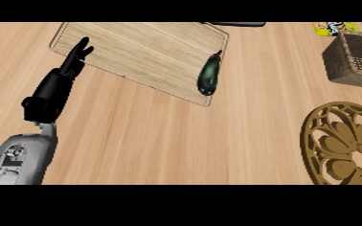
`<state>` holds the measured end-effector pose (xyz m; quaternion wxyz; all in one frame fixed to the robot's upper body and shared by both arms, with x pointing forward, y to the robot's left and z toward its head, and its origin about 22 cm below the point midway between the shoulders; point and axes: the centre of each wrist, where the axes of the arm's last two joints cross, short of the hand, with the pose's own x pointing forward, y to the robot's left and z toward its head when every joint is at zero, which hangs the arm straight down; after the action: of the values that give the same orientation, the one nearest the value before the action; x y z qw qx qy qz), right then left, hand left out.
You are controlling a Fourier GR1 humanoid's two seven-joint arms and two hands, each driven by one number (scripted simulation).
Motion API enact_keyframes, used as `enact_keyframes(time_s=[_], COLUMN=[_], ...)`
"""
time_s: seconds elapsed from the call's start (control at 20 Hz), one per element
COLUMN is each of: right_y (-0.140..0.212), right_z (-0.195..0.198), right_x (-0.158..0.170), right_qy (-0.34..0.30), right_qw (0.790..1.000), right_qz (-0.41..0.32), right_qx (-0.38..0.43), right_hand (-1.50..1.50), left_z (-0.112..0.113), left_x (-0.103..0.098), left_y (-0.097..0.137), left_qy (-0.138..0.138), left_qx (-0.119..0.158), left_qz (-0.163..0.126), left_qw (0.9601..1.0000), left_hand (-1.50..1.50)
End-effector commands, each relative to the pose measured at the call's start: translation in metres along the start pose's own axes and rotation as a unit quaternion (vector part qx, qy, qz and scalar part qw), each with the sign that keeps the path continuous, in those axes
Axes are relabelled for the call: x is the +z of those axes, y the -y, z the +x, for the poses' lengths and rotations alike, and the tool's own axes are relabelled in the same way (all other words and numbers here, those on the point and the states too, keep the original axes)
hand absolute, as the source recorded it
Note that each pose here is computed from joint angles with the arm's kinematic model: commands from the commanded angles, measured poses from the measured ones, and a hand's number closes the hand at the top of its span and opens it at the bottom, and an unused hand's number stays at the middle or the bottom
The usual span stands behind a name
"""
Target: Pick the can from the placemat and place it in the basket
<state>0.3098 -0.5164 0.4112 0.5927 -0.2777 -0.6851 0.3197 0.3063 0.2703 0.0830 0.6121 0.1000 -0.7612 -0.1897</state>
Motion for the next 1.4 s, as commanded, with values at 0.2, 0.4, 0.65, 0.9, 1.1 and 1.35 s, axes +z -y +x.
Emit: enact_keyframes(time_s=[0.2,0.4,0.65,0.9,1.1,1.35], right_y=[-0.017,-0.017,-0.018,-0.016,-0.016,-0.019], right_z=[0.011,0.009,-0.002,0.006,-0.001,-0.016], right_x=[-0.019,-0.017,-0.014,-0.02,-0.021,-0.023], right_qy=[-0.027,-0.03,-0.021,-0.018,0.006,0.012], right_qw=[0.989,0.981,0.977,0.979,0.988,0.996], right_qz=[0.096,0.088,0.12,0.155,0.129,0.048], right_qx=[0.108,0.168,0.172,0.135,0.087,-0.07], right_hand=[1.5,1.5,-1.5,-1.5,-1.5,-1.5], left_z=[0.001,0.001,-0.001,0.001,0.002,-0.01], left_x=[-0.003,-0.001,0.009,0.006,0.009,0.016], left_y=[0.007,-0.019,0.002,0.001,0.003,-0.001], left_qy=[0.007,-0.003,-0.004,-0.005,-0.002,-0.002], left_qx=[-0.005,-0.001,0.005,0.004,0.002,0.002], left_qz=[0.018,0.015,0.011,0.016,0.006,0.006], left_qw=[0.9998,0.9999,0.9999,0.9999,1.0,1.0], left_hand=[0.0,0.0,0.0,0.0,0.0,0.0])
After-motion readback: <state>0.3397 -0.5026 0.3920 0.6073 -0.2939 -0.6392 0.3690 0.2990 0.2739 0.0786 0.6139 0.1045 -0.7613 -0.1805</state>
